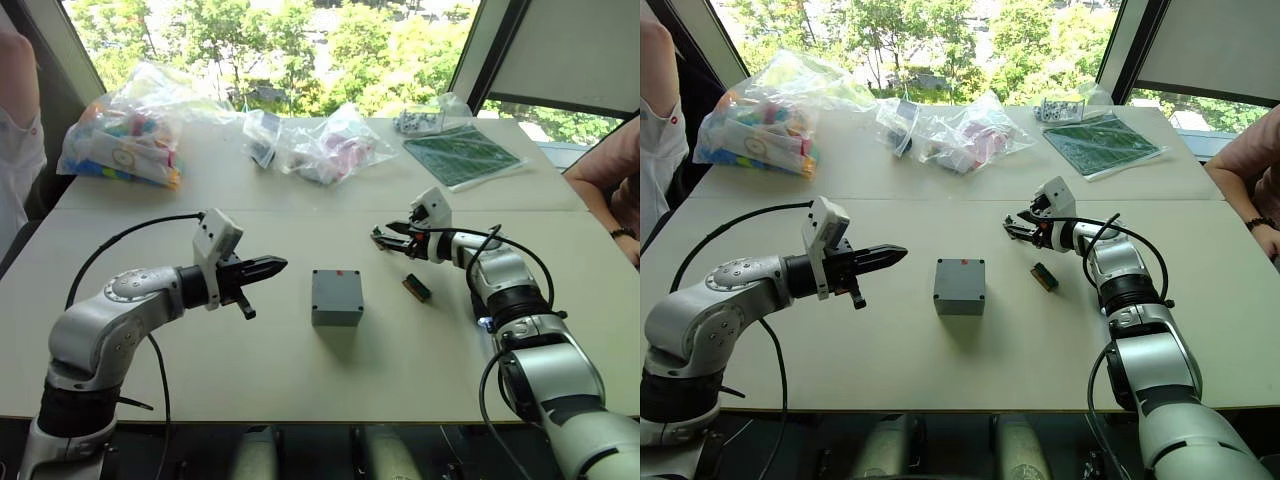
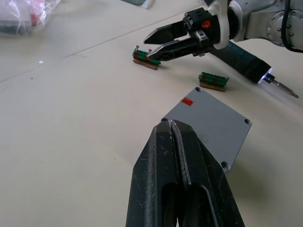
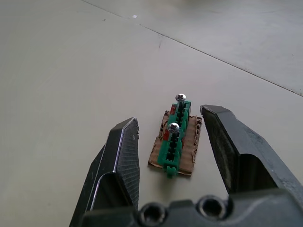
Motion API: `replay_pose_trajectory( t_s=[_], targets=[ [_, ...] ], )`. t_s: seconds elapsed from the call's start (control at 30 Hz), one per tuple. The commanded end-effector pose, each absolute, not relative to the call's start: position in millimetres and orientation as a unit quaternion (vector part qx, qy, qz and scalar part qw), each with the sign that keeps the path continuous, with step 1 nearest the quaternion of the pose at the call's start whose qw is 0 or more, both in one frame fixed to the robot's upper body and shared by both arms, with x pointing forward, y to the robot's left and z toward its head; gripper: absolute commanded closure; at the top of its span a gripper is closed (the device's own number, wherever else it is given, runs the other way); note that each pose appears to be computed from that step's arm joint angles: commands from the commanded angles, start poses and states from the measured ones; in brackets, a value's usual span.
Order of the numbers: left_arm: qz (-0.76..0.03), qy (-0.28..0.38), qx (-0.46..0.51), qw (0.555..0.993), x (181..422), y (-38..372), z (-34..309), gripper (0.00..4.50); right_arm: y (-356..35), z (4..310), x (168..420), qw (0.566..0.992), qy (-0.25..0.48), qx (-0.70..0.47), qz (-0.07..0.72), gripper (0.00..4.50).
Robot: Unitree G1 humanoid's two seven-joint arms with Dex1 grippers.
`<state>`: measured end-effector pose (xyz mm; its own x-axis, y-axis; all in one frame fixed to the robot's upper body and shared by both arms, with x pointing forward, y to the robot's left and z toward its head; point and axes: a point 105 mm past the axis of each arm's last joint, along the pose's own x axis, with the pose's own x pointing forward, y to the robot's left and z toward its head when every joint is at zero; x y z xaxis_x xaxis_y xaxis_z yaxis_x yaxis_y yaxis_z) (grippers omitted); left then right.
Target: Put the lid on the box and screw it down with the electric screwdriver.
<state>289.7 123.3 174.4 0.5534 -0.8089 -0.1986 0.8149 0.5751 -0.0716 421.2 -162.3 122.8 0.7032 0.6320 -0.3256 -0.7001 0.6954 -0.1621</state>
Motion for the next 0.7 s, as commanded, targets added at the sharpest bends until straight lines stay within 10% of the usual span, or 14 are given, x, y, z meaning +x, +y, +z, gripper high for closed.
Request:
replay_pose_trajectory(
  t_s=[0.03, 0.23, 0.7],
  targets=[
    [-0.469, 0.087, 0.027, 0.878, 289, 121, 184, 4.50, -162, 136, 424, 0.915, 0.099, -0.144, 0.363, 2.23],
    [-0.472, 0.088, 0.028, 0.877, 288, 120, 183, 4.50, -163, 134, 424, 0.918, 0.101, -0.142, 0.357, 4.44],
    [-0.467, 0.089, 0.026, 0.879, 289, 120, 181, 4.50, -164, 151, 426, 0.925, 0.076, -0.118, 0.352, 4.48]
  ],
)
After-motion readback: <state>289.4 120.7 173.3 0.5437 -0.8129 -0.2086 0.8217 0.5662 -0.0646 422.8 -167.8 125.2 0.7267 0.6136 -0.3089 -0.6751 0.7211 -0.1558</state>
